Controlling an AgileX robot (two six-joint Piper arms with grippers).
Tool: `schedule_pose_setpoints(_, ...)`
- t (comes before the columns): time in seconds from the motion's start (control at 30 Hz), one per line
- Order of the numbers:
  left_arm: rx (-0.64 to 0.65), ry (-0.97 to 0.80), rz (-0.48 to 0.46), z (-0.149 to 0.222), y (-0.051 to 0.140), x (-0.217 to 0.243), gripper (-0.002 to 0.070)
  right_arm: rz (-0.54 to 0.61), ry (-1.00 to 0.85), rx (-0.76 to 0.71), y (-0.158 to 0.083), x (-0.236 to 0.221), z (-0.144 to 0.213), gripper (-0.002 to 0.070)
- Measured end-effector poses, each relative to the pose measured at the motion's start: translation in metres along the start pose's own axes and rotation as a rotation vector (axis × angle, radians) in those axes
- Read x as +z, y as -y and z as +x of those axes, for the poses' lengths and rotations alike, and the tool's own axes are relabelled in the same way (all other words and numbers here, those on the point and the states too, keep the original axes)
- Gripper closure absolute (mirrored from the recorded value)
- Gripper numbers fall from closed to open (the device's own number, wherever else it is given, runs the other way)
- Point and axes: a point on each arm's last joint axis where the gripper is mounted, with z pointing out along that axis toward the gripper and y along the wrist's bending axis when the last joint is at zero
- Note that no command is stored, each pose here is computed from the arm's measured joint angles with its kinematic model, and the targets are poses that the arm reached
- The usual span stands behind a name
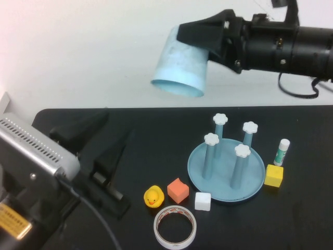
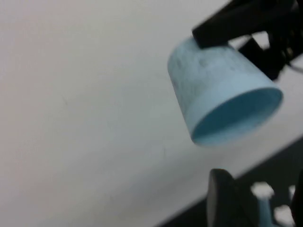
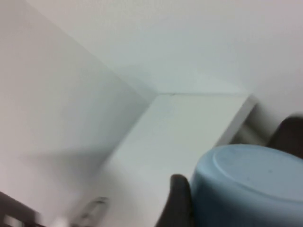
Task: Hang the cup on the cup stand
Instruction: Place the cup on the cup holder
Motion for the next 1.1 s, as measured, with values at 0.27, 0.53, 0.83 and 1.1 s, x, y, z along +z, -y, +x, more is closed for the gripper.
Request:
schedule_pose_setpoints(0.27,-0.037,-0.259,0.139,0.002,0.005,-0.032,0.0597,0.078,0.023,-0.661,0.013,-0.007,-0.009,0.0114)
schedule_pose_setpoints(0.53,-0.035,-0.440,0.221,0.015,0.011,-0.043,0.0671,0.396,-0.045,-0.892,0.068,0.002,-0.008,0.0114)
schedule_pose_setpoints(0.83,-0.035,-0.460,0.230,0.016,0.012,-0.044,0.0675,0.500,-0.187,-0.810,0.137,0.021,0.024,0.0114)
schedule_pose_setpoints(1.1,-0.034,-0.475,0.236,0.018,0.012,-0.045,0.0675,0.500,-0.203,-0.789,0.154,0.031,0.028,0.0114)
